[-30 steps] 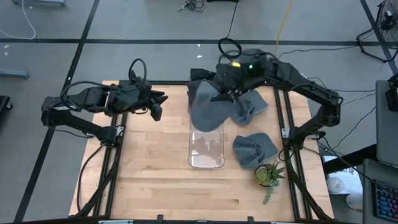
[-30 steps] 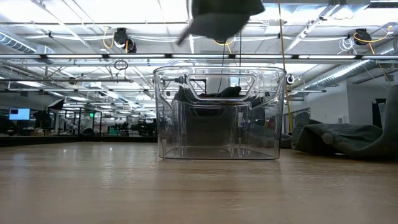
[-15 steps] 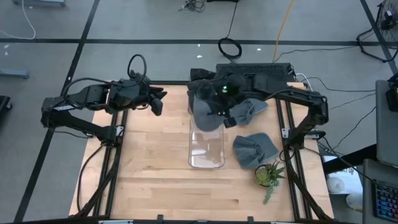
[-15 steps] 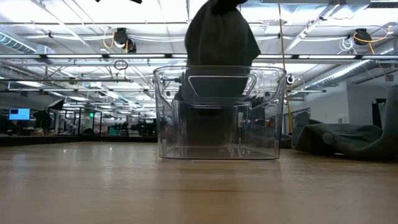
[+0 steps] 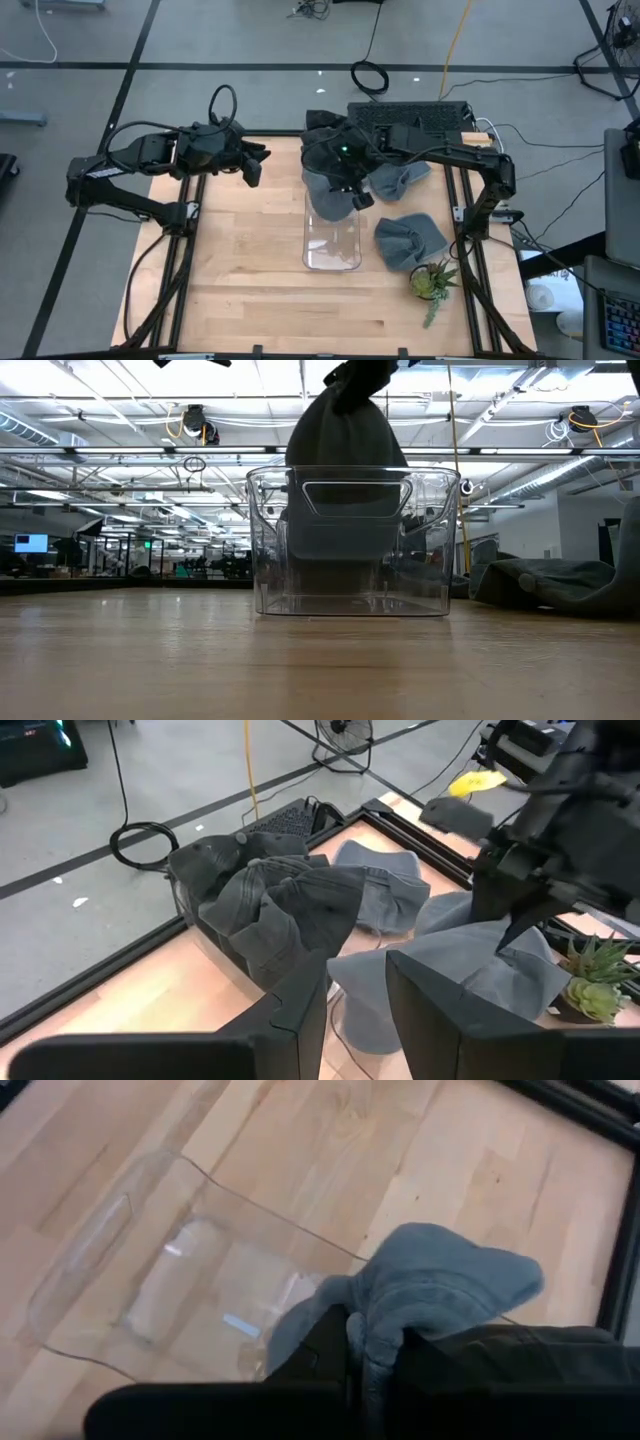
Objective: Pick & Place hat
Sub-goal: Put the top left blue cap into the bottom transparent bin, then put the top blue cap into the bottom transparent bin
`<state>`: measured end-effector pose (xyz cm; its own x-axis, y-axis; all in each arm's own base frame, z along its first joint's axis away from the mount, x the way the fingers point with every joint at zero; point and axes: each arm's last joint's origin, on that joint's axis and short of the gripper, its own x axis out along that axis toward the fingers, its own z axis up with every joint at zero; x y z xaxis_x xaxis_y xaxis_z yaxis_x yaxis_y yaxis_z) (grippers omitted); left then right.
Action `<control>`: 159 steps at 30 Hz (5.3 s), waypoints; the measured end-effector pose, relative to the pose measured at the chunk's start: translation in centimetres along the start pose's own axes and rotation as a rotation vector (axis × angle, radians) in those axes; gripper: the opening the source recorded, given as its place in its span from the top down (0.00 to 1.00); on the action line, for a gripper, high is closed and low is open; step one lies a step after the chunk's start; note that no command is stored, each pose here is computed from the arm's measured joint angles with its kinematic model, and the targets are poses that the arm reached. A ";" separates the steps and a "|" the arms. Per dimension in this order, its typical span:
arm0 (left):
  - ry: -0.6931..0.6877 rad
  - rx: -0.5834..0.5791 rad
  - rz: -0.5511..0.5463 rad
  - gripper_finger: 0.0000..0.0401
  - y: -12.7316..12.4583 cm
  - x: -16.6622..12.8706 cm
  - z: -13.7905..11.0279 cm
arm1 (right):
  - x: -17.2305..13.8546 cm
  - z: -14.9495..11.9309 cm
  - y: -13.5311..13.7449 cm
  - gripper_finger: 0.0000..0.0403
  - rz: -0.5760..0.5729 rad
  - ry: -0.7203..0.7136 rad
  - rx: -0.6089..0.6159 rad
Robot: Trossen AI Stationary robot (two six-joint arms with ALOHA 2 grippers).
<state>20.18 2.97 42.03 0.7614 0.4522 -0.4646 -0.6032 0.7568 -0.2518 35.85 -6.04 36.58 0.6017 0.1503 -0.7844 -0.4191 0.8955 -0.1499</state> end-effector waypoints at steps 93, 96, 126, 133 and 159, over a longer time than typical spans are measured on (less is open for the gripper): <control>0.035 0.015 -0.062 0.72 0.3 0.2 0.2 | -5.5 -2.5 0.3 0.31 -0.553 -0.122 0.350; 0.035 0.015 -0.062 0.72 0.3 0.2 0.2 | -7.3 -1.0 0.8 0.30 -0.610 -0.159 0.363; 0.035 0.038 -0.063 0.72 0.3 0.2 0.2 | -12.0 -4.4 3.1 0.29 -0.681 0.207 0.920; 0.036 0.039 -0.063 0.72 0.3 0.2 0.2 | -13.2 -7.0 2.0 0.29 -0.762 0.353 1.035; 0.035 0.063 -0.064 0.72 0.3 0.2 0.2 | -17.7 -14.3 -2.5 0.29 -1.074 0.307 1.640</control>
<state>20.19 3.42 42.00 0.7885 0.3860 -0.4789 -0.5366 0.8123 -0.2288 16.52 -16.92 42.30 -0.0556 -0.5220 -0.8511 0.9953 0.0393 -0.0891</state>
